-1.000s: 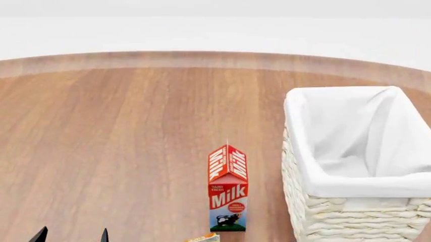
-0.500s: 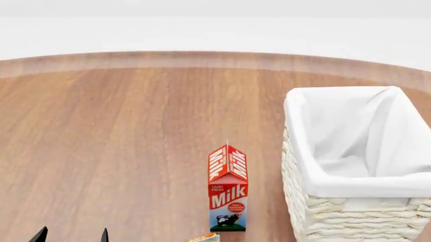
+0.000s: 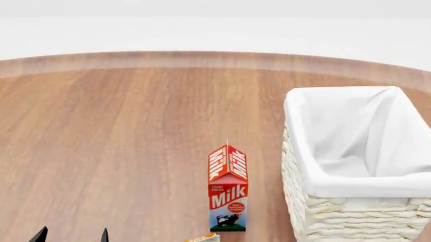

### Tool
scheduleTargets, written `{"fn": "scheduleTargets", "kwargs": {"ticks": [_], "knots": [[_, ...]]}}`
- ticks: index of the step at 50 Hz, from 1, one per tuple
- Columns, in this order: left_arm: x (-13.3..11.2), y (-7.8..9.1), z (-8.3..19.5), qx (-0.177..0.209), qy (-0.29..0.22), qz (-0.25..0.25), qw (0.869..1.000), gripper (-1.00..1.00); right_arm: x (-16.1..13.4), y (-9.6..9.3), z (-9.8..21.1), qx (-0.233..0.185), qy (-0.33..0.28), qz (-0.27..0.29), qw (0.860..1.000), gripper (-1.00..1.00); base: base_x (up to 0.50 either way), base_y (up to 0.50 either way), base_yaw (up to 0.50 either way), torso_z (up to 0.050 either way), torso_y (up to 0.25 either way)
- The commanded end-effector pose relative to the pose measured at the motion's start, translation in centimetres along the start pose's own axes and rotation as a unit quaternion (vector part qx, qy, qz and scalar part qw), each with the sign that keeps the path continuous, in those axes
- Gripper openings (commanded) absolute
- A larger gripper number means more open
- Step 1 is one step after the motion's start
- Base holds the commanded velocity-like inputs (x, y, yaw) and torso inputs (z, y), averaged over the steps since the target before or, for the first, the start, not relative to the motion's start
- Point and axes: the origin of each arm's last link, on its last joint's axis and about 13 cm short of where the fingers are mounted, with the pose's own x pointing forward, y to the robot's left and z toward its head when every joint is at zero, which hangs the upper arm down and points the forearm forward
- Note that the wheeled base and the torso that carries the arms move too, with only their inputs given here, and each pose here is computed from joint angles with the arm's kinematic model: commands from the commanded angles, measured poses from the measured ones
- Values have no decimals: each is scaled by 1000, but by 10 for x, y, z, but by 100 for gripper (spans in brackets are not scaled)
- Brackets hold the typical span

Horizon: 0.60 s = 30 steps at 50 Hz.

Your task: Pick up the orange juice, and put it in the basket.

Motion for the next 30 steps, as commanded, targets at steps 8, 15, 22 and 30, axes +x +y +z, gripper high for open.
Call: {"fn": "scheduleTargets", "kwargs": {"ticks": [8,15,22,30], "knots": [[0,0,0,0,0,0,1000,100,4,5,-10,-1,10,6,1000,100,0,0,0,0,0],[0,0,0,0,0,0,1000,100,8,4,-16,-4,17,4,1000,100,0,0,0,0,0],[0,0,0,0,0,0,1000,100,11,5,-21,-4,23,4,1000,100,0,0,0,0,0],[0,0,0,0,0,0,1000,100,16,5,-24,-7,25,4,1000,100,0,0,0,0,0]]}}
